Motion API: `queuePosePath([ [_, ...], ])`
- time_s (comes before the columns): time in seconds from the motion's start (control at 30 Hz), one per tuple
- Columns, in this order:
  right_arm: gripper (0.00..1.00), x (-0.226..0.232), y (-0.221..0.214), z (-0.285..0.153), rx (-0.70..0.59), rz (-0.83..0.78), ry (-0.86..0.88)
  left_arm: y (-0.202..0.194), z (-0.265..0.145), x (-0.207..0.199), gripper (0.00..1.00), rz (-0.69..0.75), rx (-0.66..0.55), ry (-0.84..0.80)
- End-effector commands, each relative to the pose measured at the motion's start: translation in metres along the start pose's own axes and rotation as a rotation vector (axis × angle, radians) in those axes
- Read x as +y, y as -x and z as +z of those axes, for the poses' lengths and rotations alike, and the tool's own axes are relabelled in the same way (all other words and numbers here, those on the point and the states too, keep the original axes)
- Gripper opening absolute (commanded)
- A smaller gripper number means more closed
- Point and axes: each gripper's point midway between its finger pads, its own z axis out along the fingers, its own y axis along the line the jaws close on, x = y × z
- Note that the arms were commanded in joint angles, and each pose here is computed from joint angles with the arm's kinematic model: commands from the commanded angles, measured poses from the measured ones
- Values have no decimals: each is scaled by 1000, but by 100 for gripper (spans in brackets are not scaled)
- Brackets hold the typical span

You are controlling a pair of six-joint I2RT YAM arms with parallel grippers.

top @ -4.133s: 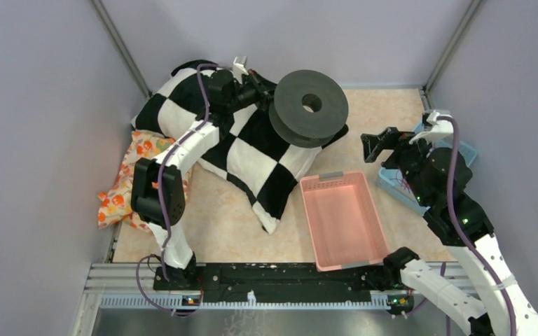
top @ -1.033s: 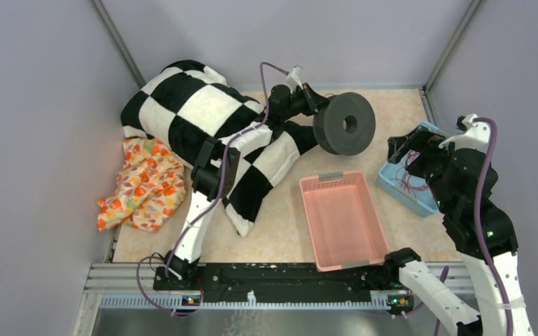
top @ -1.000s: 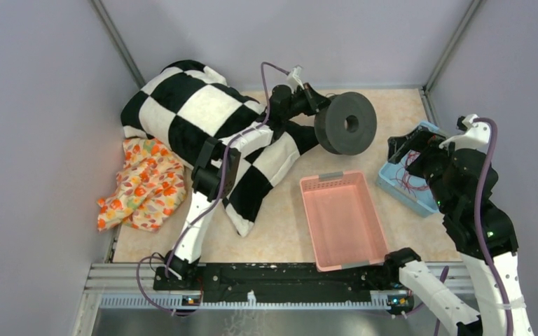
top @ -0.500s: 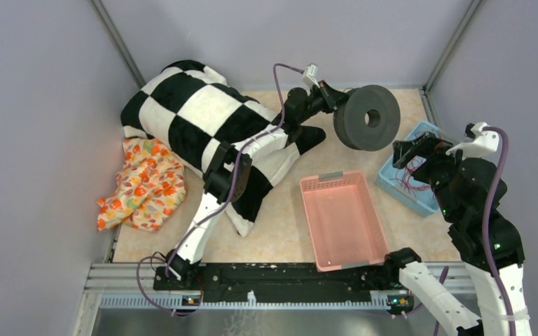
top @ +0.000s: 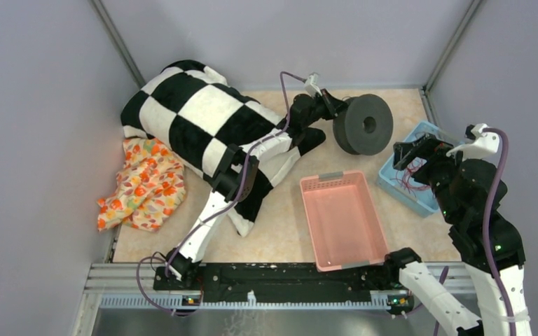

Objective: Wrap the cables

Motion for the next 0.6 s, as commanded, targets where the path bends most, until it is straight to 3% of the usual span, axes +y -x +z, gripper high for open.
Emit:
queuePosePath([
  [0.0,99,-2,7,-4,-23,10,-11,17,4,-44,0,53,-86,-110],
  [0.57,98,-7,-3,-11,0,37,-14,-13,14,-4,0,-13,-64,-59],
])
